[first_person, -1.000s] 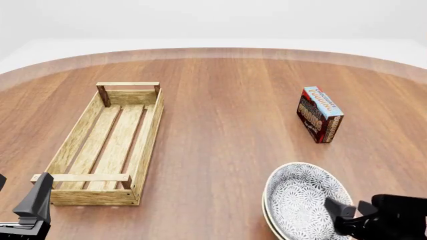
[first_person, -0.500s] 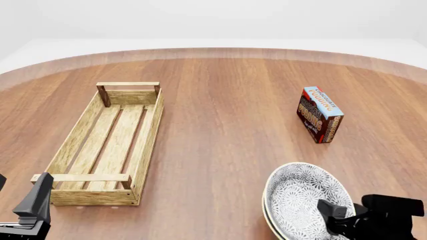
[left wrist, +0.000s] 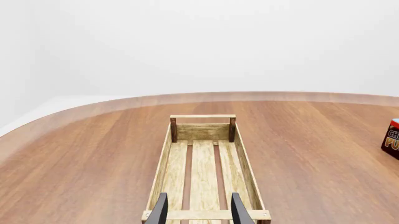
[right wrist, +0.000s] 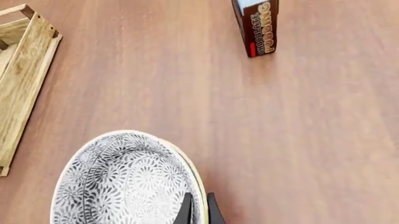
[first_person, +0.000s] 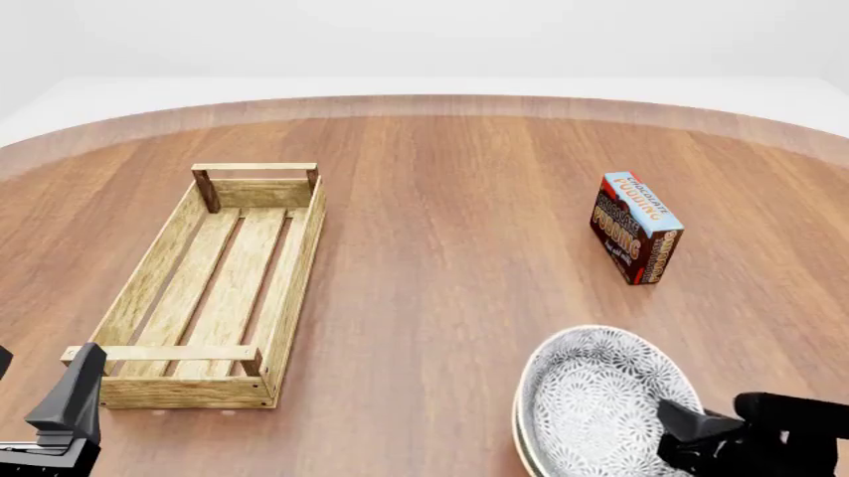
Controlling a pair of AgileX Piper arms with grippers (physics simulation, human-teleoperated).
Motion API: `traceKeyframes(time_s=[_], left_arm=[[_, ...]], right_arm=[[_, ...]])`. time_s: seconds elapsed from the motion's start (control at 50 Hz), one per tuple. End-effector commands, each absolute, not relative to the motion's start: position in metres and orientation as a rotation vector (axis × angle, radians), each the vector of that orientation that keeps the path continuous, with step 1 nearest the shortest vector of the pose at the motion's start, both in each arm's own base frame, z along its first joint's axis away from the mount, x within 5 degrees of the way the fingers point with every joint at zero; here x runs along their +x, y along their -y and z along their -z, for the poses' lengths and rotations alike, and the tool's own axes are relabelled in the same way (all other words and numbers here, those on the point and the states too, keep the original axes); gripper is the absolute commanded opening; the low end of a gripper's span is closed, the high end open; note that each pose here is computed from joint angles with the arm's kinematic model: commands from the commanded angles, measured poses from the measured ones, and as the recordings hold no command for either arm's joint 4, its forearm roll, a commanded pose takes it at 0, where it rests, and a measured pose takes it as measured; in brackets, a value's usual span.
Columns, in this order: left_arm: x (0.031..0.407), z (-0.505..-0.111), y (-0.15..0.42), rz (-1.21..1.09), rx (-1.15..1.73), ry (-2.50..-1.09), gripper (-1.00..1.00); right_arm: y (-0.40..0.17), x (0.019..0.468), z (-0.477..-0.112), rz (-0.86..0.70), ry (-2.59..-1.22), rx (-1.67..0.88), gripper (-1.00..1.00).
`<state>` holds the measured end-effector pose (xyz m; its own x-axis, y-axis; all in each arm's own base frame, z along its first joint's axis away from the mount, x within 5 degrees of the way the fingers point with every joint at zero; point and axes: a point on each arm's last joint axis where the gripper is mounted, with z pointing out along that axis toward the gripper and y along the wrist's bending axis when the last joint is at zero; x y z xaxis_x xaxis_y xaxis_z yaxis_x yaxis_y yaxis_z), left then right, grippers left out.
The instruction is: Stack the left bowl on the right bowl and place them in the tray.
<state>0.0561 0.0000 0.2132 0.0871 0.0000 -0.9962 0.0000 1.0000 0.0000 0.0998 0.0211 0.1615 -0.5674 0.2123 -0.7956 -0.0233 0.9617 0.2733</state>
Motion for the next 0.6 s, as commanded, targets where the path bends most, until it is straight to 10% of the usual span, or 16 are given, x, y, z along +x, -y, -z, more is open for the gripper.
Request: traceKeyframes(time_s=[0.02, 0.6], left_arm=[[0.056, -0.213, 0.000, 0.000, 0.000, -1.484, 1.00], [0.056, -0.213, 0.000, 0.000, 0.000, -1.484, 1.00]], right_arm=[[-0.020, 0.094, -0.182, -0.289, -2.106, 0.071, -1.00], [-0.032, 0.140, -0.290, -0.272, -1.956, -0.042, -1.00]])
